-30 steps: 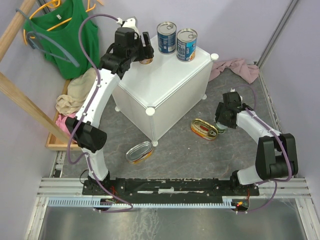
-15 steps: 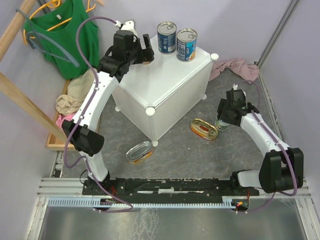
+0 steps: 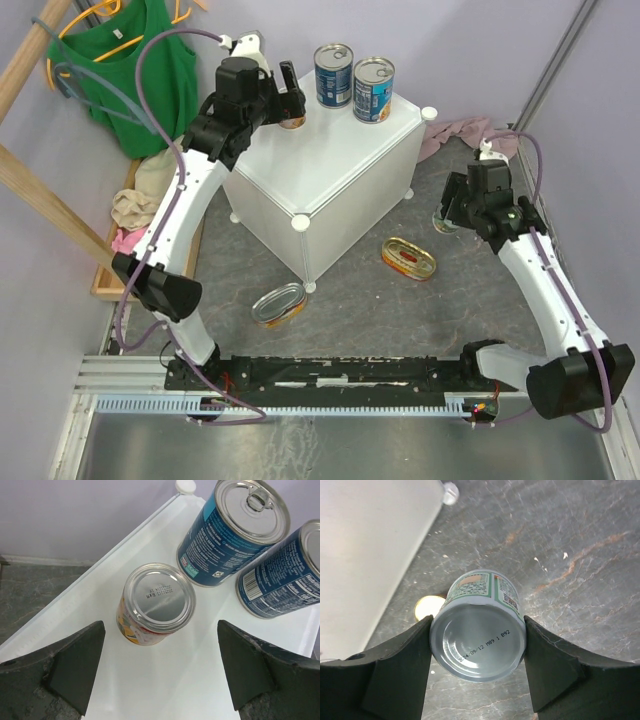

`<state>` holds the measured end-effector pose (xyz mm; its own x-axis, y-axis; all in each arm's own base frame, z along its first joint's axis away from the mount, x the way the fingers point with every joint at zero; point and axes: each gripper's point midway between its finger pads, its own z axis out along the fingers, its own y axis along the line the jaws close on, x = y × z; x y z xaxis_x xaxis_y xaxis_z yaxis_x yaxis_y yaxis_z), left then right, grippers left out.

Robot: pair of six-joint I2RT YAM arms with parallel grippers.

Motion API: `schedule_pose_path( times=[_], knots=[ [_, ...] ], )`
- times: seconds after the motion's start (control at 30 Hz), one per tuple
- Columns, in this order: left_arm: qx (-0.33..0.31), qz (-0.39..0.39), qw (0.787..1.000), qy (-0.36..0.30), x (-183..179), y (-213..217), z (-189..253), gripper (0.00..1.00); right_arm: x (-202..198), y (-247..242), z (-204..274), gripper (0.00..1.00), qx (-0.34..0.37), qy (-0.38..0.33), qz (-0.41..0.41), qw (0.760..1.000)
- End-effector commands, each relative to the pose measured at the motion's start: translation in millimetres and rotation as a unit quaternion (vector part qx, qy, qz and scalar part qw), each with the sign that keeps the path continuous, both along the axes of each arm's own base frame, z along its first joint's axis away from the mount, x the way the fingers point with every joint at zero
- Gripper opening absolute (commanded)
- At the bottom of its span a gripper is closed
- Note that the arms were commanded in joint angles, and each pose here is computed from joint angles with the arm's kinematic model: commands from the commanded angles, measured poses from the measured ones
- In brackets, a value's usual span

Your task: Place and organize the canned foods onto the counter

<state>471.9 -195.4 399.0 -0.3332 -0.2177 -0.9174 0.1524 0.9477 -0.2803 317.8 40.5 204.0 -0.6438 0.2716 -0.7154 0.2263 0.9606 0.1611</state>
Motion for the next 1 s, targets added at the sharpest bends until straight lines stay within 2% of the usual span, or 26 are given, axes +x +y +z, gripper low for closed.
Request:
schedule_pose_path(
  times=[0.0,0.5,0.97],
  knots=[
    [-0.046,0.017,0.997,-0.057,-18.6,8.4,49.7,0.99,6.8,8.4,73.3,0.09,0.004,-0.095,0.012,0.995],
    [-0.058,0.068,0.99,-0.111,-78.5,55.6,75.8,0.99,0.6,66.7,191.2,0.09,0.02,-0.213,0.095,0.972],
    [-0.079,0.107,0.987,-0.092,-145.6,96.3,18.2,0.97,19.2,143.7,237.2,0.09,0.029,-0.259,0.173,0.95]
  ],
)
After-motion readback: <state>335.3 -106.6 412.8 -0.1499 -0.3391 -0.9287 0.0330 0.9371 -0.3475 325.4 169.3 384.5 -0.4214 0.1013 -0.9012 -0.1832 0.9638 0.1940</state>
